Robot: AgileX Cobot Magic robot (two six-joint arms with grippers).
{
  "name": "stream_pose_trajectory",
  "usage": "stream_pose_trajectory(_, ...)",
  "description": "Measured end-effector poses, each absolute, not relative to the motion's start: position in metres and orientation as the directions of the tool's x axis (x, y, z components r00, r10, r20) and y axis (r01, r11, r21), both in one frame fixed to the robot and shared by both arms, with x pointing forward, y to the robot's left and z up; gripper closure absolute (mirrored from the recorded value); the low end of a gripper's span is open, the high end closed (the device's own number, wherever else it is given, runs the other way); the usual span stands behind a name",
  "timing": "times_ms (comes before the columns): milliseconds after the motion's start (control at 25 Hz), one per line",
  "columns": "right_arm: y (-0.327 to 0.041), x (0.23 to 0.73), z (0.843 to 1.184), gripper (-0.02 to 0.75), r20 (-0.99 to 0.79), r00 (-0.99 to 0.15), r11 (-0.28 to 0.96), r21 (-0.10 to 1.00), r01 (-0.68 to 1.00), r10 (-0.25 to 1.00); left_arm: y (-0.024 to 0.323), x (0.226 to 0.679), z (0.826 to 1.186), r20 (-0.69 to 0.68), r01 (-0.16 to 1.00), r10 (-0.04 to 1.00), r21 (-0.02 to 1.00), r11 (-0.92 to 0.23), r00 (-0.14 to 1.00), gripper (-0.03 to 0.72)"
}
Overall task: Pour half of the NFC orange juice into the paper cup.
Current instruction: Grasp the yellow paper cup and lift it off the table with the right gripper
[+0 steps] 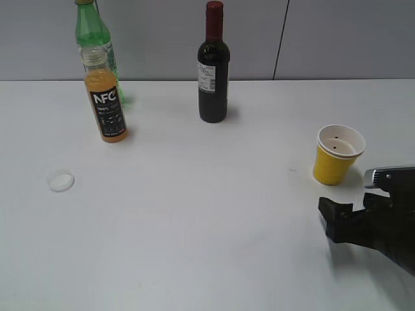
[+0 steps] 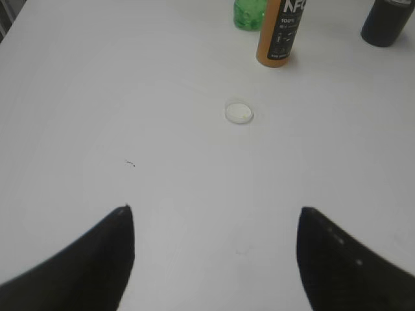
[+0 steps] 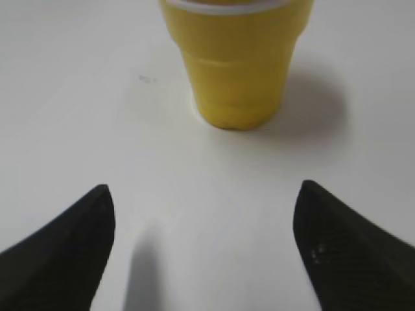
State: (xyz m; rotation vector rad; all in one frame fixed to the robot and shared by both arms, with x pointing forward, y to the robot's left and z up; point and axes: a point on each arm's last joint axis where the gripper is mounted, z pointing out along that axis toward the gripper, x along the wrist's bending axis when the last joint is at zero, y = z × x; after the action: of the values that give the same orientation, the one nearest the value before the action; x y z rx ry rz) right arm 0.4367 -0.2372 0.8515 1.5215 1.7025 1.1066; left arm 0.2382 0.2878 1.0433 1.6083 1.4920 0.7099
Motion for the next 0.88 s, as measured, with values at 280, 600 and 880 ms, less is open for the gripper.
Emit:
stream_pose_trajectory(280,-0.233,0.448,0.854,0.067,0.115,-0.165,-0.028,0.891,0.453,0.98,0.288,0.238,1.043,-0.121,0.526,0.982,0.85,0.029,0.142,0.097)
stream_pose_trajectory(600,-0.232,0.45,0.868,0.063,0.137,-0.165,-0.06,0.913,0.403,0.977,0.288,0.238,1.043,-0.121,0.526,0.982,0.85,0.029,0.142,0.097)
stream_pose_trajectory(880,-0.234,0.452,0.889,0.063,0.129,-0.15,-0.066,0.927,0.368,0.98,0.288,0.238,1.043,-0.121,0.526,0.982,0.85,0.029,0.142,0.098)
